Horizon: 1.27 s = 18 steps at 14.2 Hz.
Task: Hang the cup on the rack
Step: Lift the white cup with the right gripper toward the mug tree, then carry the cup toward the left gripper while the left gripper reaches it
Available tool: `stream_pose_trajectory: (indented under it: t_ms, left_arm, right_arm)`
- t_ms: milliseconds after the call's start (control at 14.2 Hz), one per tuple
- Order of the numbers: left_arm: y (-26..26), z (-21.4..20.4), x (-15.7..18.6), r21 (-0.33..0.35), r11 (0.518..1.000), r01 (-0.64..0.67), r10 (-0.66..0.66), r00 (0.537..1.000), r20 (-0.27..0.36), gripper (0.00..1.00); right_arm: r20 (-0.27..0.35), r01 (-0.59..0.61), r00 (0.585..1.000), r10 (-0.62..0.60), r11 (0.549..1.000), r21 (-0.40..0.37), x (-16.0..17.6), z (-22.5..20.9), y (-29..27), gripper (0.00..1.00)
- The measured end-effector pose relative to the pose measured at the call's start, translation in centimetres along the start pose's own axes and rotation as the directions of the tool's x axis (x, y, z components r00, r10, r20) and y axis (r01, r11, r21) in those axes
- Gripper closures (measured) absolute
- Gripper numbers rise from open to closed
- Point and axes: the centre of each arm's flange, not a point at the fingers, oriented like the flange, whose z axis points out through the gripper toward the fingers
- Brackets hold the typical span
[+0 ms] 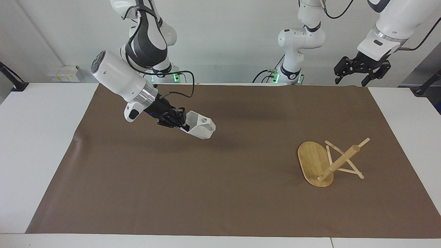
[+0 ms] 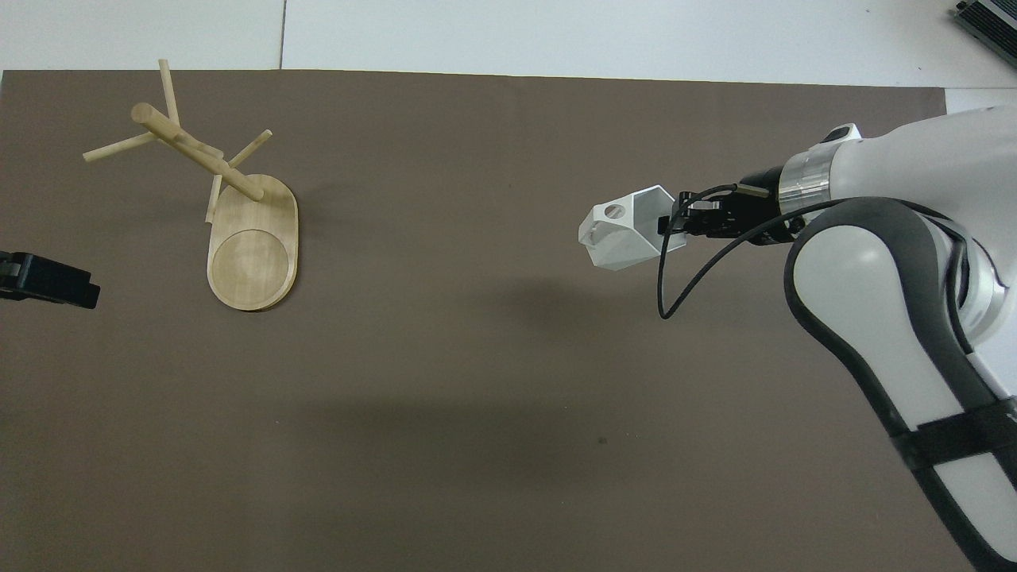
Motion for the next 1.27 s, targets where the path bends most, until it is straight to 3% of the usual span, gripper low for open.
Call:
stream_pose_trajectory:
  t_ms: [211,422,774,915,1196,1266]
  left_arm:
    - [0.0,0.0,0.0,0.000,1.000,0.004,-0.004,1.000,0.000,0.00]
    - [0.7,0.0,0.1,-0.001,0.994,0.108,-0.108,0.994,-0.003,0.00]
    - [4.3,-0.4,0.8,-0.116,0.927,0.357,-0.360,0.933,-0.008,0.00]
    - [6.4,-0.6,1.1,-0.183,0.849,0.495,-0.499,0.866,0.027,0.00]
    - [8.7,-0.4,1.9,-0.286,0.634,0.719,-0.714,0.686,0.142,0.00]
    - [9.1,-0.5,2.2,-0.307,0.561,0.769,-0.759,0.626,0.180,0.00]
  right_arm:
    - [0.020,-0.014,1.000,0.013,0.997,0.077,-0.7,0.9,-1.9,0.95]
    - [0.038,-0.039,0.999,0.034,0.987,0.158,-1.2,1.4,-3.5,0.95]
    - [0.004,-0.053,0.999,0.053,0.970,0.237,-1.6,1.9,-5.8,0.95]
    - [-0.022,-0.041,0.999,0.048,0.968,0.249,-1.9,2.4,-7.1,0.95]
    - [-0.049,-0.053,0.996,0.071,0.952,0.301,-2.5,3.2,-8.9,0.95]
    - [-0.060,-0.056,0.995,0.078,0.949,0.309,-2.7,3.4,-9.3,0.95]
